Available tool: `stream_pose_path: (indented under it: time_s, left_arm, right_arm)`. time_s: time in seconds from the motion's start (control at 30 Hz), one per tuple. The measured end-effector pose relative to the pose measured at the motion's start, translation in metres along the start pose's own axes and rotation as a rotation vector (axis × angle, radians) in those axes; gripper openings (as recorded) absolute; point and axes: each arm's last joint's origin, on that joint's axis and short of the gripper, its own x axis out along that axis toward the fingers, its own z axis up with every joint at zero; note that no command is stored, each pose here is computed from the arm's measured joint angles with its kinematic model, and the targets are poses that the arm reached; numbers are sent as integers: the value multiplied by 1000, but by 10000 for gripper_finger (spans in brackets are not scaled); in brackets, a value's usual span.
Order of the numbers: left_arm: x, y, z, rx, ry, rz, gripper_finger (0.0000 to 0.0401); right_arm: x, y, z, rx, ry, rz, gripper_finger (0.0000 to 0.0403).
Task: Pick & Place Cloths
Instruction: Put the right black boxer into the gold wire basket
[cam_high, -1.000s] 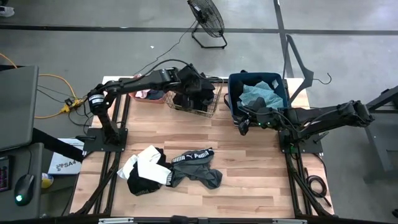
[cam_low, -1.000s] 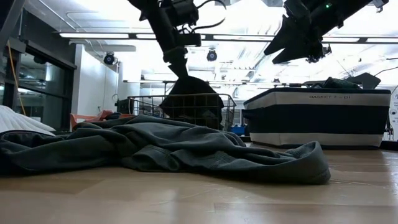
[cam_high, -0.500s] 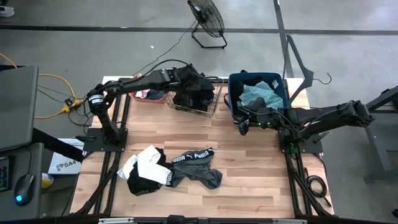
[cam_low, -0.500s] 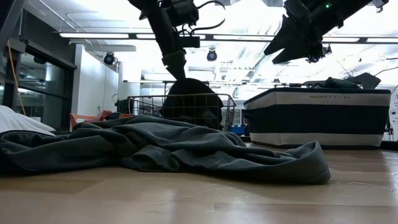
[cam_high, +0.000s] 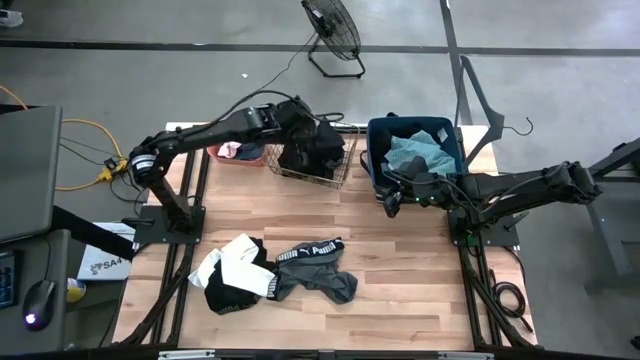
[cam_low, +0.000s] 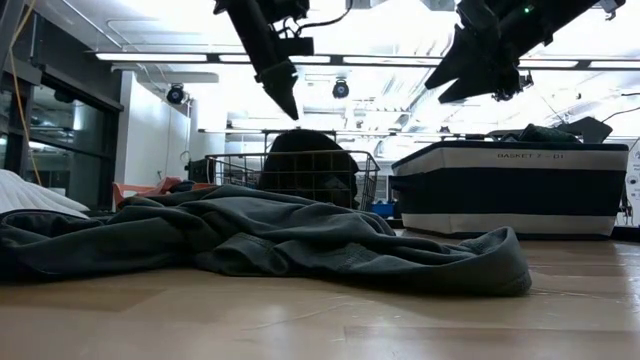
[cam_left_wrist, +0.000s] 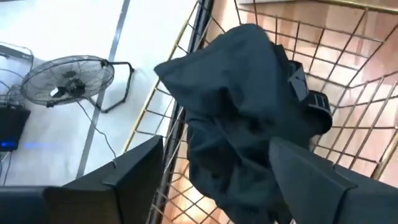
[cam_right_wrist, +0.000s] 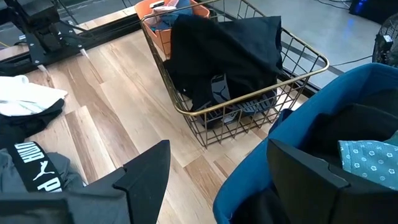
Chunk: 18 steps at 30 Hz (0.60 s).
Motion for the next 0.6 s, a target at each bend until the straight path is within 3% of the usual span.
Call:
stream_pose_path:
  time_s: [0.17,0.37,0.6]
  left_arm:
    - [-3,-2,-3,-7,27,-16,200]
    - [-2,-5,-7,-16,47,-111,31]
    - [5,-15,-8,-43,-39,-301,2]
  right_arm:
    - [0,0,0,1,1,0,259]
    - [0,0,0,3,0,0,259]
    - [0,0,0,4,0,0,259]
